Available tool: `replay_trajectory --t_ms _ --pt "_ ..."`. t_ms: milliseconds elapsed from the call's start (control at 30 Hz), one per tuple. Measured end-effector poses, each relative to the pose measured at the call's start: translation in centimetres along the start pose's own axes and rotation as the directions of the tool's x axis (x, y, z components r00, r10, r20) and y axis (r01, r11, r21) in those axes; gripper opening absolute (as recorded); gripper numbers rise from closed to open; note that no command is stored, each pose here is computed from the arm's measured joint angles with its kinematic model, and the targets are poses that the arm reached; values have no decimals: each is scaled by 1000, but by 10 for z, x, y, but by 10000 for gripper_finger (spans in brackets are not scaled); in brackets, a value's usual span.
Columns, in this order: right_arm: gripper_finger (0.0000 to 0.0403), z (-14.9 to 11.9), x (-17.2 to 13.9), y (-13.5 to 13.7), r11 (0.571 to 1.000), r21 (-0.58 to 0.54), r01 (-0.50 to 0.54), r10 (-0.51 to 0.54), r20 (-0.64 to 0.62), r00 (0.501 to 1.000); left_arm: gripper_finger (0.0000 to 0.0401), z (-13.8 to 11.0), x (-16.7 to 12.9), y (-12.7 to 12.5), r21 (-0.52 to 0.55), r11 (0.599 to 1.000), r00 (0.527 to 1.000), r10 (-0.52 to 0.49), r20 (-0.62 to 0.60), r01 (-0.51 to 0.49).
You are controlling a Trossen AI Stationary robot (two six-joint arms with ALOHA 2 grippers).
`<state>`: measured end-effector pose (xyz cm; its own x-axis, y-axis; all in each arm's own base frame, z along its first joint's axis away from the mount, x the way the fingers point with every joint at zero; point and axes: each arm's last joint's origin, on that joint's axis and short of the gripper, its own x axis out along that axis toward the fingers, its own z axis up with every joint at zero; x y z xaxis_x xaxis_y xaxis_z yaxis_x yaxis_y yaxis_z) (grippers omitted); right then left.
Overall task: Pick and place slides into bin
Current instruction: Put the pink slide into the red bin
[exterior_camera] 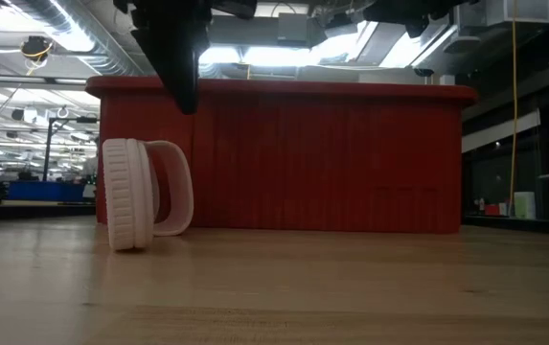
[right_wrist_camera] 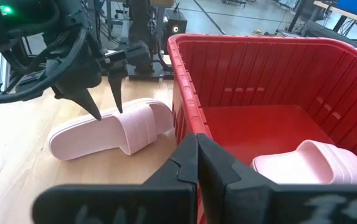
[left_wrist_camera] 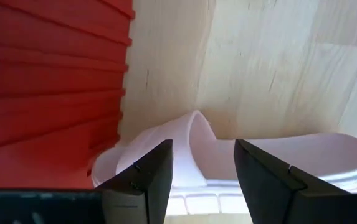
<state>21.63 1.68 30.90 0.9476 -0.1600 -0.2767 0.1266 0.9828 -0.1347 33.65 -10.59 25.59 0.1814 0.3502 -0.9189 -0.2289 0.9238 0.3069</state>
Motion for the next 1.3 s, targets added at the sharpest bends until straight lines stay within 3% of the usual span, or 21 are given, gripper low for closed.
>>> replay_trajectory --t_ms 500,667,800,1100,1300 --pt "6 -6 0 0 1000 -6 -4 3 -55 998 164 6 50 -11 163 984 984 97 -147 -73" --pt "6 -6 0 0 1000 15 -3 3 -57 998 164 1 53 -9 191 978 967 120 -224 -77" --pt "6 -6 0 0 1000 15 -3 3 -56 998 164 -1 53 -6 174 977 958 165 -234 -126" --pt "6 -6 0 0 1000 12 -3 3 -56 998 164 -4 52 -5 145 983 947 152 -283 -115" --pt "6 -6 0 0 1000 12 -3 3 -56 998 164 -14 46 -4 120 986 911 152 -384 -114"
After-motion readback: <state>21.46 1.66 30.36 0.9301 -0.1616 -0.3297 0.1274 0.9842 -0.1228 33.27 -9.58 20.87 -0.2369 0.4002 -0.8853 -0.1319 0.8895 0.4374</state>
